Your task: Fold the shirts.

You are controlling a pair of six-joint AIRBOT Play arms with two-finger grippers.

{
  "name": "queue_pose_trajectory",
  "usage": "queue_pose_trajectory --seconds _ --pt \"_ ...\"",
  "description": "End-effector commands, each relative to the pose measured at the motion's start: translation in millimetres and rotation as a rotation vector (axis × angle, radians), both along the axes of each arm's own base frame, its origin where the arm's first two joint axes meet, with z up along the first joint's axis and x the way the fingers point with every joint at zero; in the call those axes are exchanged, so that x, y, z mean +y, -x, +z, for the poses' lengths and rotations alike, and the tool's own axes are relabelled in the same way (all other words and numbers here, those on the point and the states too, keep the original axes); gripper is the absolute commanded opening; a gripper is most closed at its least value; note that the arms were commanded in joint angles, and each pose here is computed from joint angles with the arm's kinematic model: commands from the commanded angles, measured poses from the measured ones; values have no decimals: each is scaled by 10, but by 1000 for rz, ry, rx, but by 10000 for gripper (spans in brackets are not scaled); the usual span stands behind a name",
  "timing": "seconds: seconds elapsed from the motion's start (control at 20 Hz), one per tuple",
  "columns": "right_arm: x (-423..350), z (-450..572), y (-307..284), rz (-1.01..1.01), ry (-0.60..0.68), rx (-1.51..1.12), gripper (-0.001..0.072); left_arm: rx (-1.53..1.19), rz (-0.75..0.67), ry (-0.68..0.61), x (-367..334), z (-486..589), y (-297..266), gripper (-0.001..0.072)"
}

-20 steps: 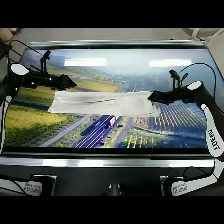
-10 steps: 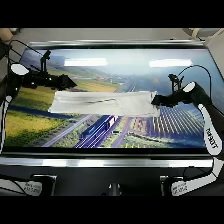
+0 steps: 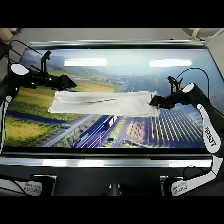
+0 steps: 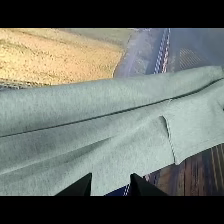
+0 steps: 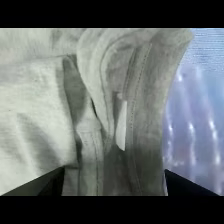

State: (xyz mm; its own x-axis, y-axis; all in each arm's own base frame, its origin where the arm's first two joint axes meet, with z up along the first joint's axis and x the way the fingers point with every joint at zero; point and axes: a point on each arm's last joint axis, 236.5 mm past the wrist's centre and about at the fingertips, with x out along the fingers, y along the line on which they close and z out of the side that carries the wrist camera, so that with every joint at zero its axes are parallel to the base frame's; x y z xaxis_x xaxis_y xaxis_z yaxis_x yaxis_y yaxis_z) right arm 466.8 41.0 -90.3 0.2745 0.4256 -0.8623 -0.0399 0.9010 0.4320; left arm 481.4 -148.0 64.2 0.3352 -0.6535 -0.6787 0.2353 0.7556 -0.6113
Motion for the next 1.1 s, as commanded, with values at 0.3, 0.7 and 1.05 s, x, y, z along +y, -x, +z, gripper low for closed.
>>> queue_pose_trajectory --seconds 0.3,0.7,1.05 --pt "289 -135 61 14 -147 57 368 1 -2 0 -8 -5 3 315" --pt "510 544 -16 114 -226 -113 23 14 -100 -6 -713 -306 74 30" --pt "639 1447 280 227 -226 -232 23 137 -151 153 -1894 -862 305 30"
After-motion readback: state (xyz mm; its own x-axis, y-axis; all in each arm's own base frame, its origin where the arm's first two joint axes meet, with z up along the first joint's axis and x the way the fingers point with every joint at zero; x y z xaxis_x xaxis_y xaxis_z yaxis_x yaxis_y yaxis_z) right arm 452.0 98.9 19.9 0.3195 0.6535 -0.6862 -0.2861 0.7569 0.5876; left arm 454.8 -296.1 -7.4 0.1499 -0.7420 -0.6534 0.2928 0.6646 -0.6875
